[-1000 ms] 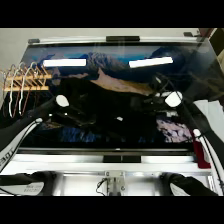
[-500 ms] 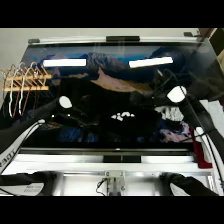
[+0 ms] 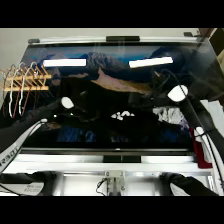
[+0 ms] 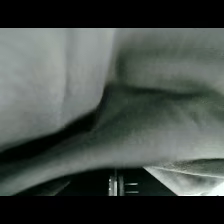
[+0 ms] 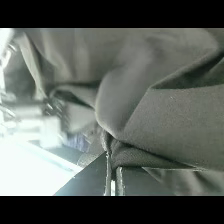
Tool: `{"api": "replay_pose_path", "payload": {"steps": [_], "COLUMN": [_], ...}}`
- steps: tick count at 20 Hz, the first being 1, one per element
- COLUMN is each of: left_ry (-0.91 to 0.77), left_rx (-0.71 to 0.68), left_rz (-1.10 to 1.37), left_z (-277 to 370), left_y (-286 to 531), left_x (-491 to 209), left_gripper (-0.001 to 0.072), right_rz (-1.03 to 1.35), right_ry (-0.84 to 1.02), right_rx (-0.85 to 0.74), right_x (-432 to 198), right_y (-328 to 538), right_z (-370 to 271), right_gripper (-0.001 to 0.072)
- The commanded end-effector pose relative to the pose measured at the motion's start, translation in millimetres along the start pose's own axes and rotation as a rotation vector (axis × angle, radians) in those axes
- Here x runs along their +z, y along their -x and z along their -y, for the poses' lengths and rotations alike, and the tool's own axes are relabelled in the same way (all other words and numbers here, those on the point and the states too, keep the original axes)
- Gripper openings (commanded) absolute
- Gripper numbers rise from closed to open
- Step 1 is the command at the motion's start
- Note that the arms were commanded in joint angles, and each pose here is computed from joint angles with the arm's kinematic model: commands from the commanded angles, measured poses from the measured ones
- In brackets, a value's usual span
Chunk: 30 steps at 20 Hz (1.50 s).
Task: Fold the shirts.
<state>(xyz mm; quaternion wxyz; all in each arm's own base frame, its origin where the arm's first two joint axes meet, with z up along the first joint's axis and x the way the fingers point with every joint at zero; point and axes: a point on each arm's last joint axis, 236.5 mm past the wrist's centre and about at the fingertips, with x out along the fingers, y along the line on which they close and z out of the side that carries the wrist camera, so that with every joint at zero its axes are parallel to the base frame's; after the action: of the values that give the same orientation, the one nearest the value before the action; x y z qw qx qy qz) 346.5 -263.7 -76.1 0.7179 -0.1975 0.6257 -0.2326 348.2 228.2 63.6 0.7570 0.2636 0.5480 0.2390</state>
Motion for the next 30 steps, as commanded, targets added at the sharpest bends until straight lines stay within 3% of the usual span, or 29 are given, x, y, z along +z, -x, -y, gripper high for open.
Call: {"api": "replay_pose_path", "payload": {"steps": [1,5,8,11,14,19,24,27,30], "left_ry": [-0.07,-0.239,-0.369,-0.54,-0.569,-0.46,-0.497,-0.473,-0.393], "left_rx": [-0.027,-0.083,-0.115,-0.134,-0.127,0.001,-0.007,0.059,0.055], "left_rz": [0.06,0.117,0.15,0.086,0.056,-0.169,-0.422,-0.235,-0.117], "left_z": [3.7,34.3,69.8,112.5,137.0,103.9,99.3,92.4,70.0], "left_y": [42.0,123.4,192.4,259.2,301.4,264.7,218.0,204.1,185.5], "left_x": [21.1,35.6,35.2,0.4,-34.5,-106.3,-225.3,-174.4,-105.3], "left_gripper": [0.0046,0.0046,0.0046,0.0046,0.0046,0.0045,0.0046,0.0046,0.0045], "right_rz": [-0.022,-0.069,-0.181,-0.274,-0.248,-0.443,-0.434,-0.181,-0.123], "right_ry": [0.043,0.142,0.318,0.419,0.411,0.305,0.303,0.292,0.286], "right_rx": [-0.048,-0.087,-0.058,-0.091,-0.104,-0.188,-0.249,-0.355,-0.323], "right_x": [-4.6,-12.4,-26.8,-36.5,-43.1,-118.7,-177.1,-119.8,-66.8], "right_y": [1.0,5.6,31.1,78.2,111.8,120.3,159.5,151.5,98.1], "right_z": [11.6,18.3,-5.6,-27.3,-45.7,-7.2,12.4,28.1,33.2], "right_gripper": [0.0064,0.0064,0.0064,0.0064,0.0064,0.0064,0.0063,0.0063,0.0063]}}
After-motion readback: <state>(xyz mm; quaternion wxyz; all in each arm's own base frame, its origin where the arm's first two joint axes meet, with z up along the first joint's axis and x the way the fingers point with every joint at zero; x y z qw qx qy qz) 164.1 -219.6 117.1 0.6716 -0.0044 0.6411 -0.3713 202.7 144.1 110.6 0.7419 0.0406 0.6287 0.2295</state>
